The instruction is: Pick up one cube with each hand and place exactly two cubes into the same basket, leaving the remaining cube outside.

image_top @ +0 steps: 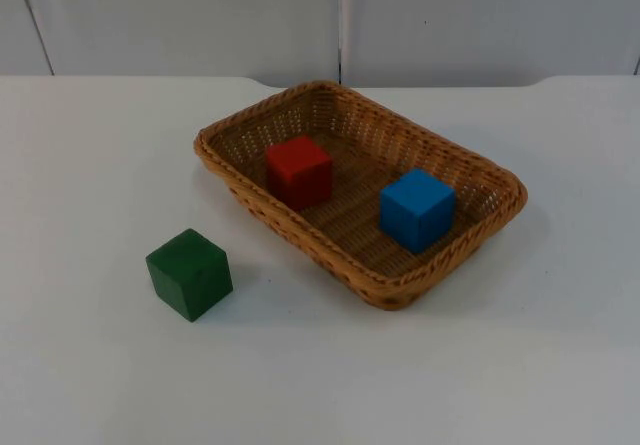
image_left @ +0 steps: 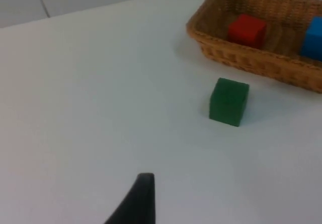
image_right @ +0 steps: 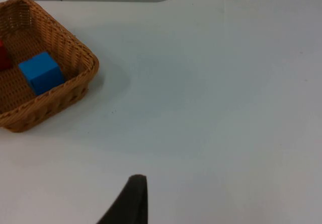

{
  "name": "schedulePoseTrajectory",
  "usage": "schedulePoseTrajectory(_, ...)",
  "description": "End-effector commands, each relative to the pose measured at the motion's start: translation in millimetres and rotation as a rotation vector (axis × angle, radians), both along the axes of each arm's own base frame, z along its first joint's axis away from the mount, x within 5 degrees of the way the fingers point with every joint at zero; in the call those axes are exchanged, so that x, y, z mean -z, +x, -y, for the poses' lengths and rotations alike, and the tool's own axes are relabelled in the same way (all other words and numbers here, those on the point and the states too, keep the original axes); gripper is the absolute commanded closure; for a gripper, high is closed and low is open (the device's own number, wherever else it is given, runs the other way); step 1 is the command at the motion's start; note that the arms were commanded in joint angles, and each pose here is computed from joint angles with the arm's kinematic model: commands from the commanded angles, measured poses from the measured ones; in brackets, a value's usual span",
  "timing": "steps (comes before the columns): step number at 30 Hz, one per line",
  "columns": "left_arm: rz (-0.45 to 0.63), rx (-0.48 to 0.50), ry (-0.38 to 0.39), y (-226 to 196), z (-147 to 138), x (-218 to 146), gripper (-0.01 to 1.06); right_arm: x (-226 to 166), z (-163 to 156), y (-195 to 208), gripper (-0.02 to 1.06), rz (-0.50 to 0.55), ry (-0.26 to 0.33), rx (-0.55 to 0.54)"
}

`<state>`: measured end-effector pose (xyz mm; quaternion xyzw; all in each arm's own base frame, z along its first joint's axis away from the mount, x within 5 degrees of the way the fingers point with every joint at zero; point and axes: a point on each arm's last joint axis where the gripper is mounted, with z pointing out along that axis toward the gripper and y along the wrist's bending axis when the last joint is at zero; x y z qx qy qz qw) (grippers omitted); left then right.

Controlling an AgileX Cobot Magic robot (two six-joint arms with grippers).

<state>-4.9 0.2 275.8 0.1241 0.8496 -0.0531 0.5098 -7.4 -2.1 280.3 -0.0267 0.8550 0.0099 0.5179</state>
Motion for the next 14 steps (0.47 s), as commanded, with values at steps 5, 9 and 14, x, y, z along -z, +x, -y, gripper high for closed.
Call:
schedulePoseTrajectory(5, 0.002, -0.115, -0.001, -0.1, 0.2, 1.1, 0.0, 0.5, -0.3, 0.3, -0.01, 0.006, 0.003, 0.004)
schedulePoseTrajectory(9, 0.002, -0.173, -0.001, 0.0, 0.5, 1.1, 0.0, 0.5, -0.3, 0.3, -0.01, 0.006, 0.003, 0.004)
schedulePoseTrajectory(14, 0.002, -0.241, -0.001, 0.0, 0.8, 1.1, 0.0, 0.5, -0.3, 0.3, -0.01, 0.006, 0.003, 0.004)
